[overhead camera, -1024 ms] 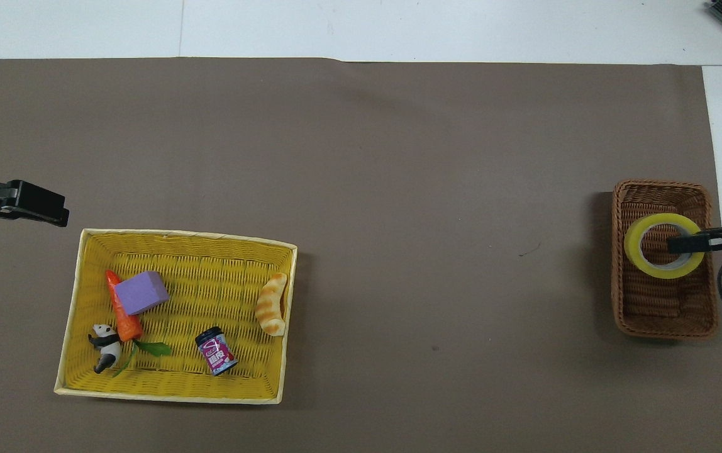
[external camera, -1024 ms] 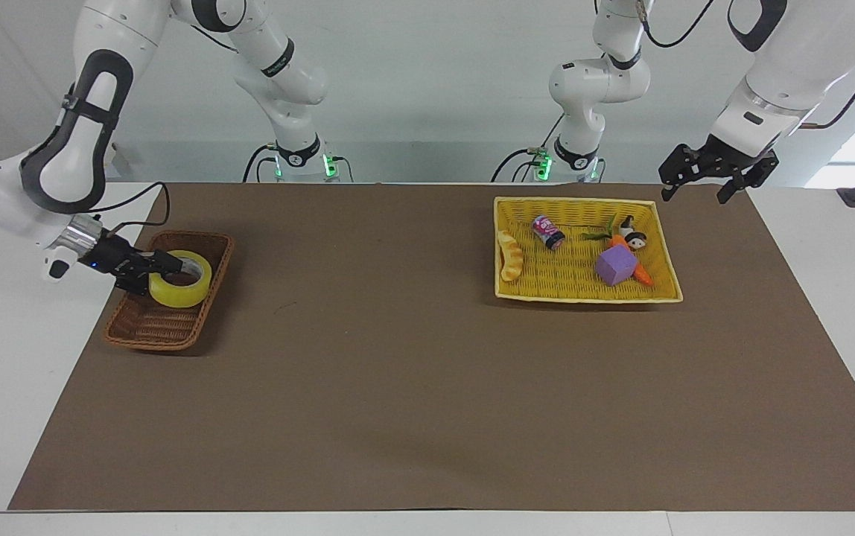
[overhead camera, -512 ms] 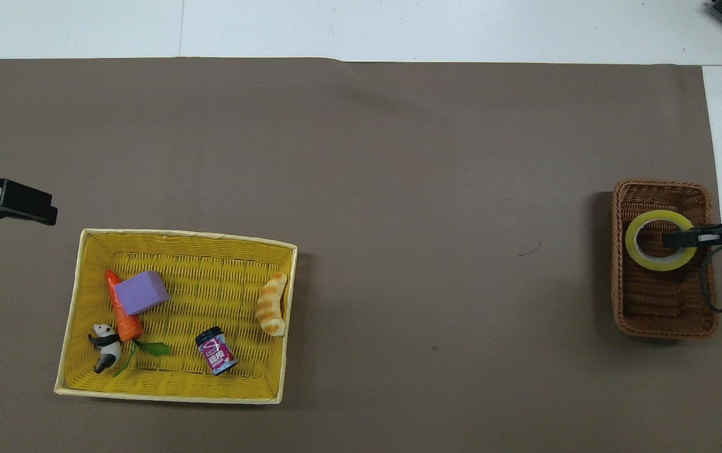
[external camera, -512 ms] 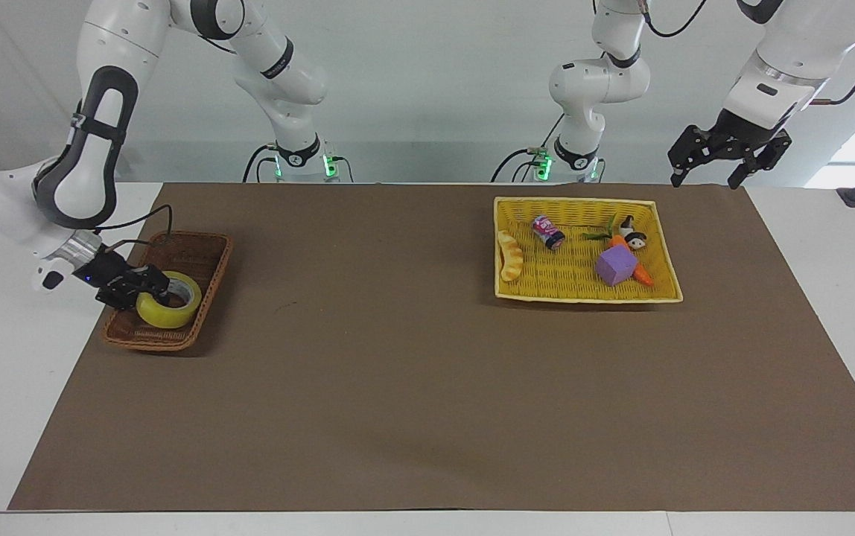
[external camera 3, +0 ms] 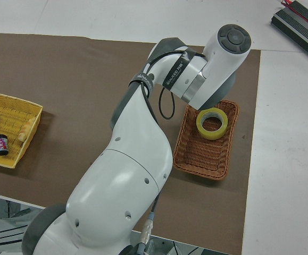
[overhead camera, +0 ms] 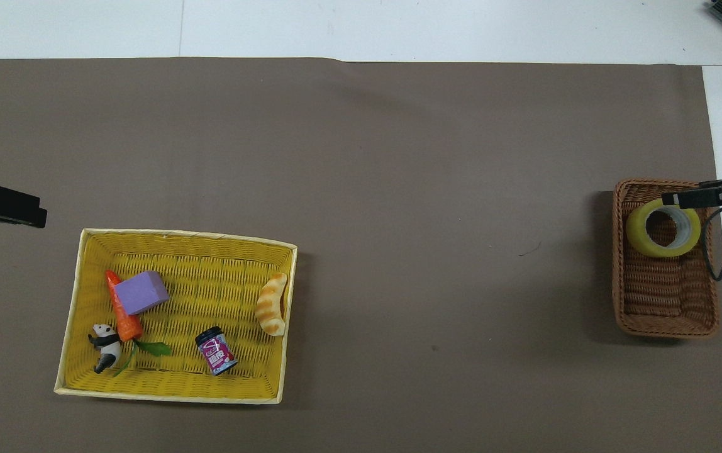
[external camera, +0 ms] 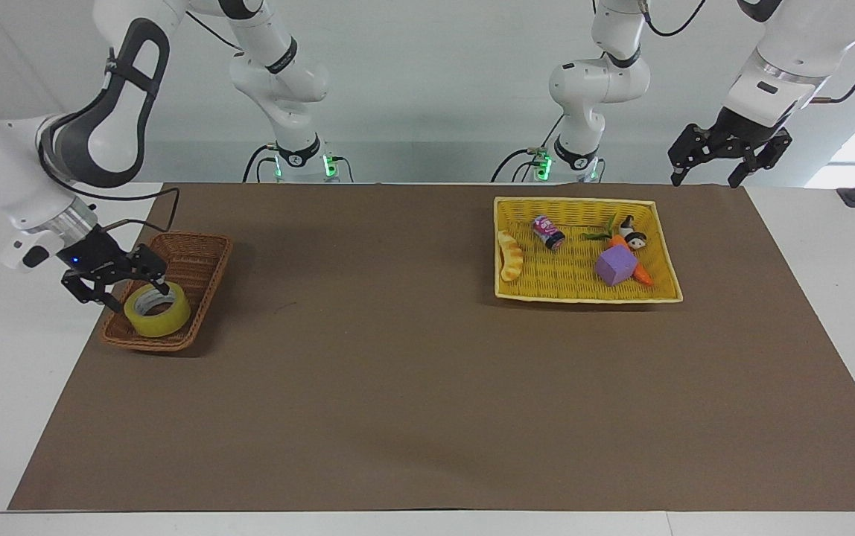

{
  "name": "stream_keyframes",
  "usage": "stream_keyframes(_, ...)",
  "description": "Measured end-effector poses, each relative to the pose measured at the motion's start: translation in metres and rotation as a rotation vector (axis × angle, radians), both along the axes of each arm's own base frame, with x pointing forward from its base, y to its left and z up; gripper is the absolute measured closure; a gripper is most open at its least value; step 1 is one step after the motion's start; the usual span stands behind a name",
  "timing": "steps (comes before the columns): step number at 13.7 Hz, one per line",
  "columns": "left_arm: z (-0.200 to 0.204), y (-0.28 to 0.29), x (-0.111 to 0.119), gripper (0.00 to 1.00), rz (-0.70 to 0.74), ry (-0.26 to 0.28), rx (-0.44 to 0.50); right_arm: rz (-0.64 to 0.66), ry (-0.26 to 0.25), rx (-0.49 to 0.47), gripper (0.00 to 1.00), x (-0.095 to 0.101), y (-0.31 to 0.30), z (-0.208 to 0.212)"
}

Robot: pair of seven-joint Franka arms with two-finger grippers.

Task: Move tape to another basket
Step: 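Lower the tape into the wicker basket and open the right gripper, then lift the right gripper up and away from the tape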

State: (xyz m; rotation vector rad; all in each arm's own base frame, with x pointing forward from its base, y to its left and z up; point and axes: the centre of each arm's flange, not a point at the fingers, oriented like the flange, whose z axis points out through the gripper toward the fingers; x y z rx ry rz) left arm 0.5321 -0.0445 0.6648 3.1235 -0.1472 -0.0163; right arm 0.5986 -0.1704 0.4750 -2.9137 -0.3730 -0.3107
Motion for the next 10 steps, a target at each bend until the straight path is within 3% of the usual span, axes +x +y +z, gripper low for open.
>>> stream_keyframes(2,0.0,0.0,0.0,0.0,0.0,0.0,0.0,0.0,-0.018,-0.058,0.0,-0.004,0.027,0.035)
stream_keyframes(10,0.0,0.0,0.0,0.0,0.0,0.0,0.0,-0.218,0.064,-0.163,0.0,-0.044,0.161,0.129)
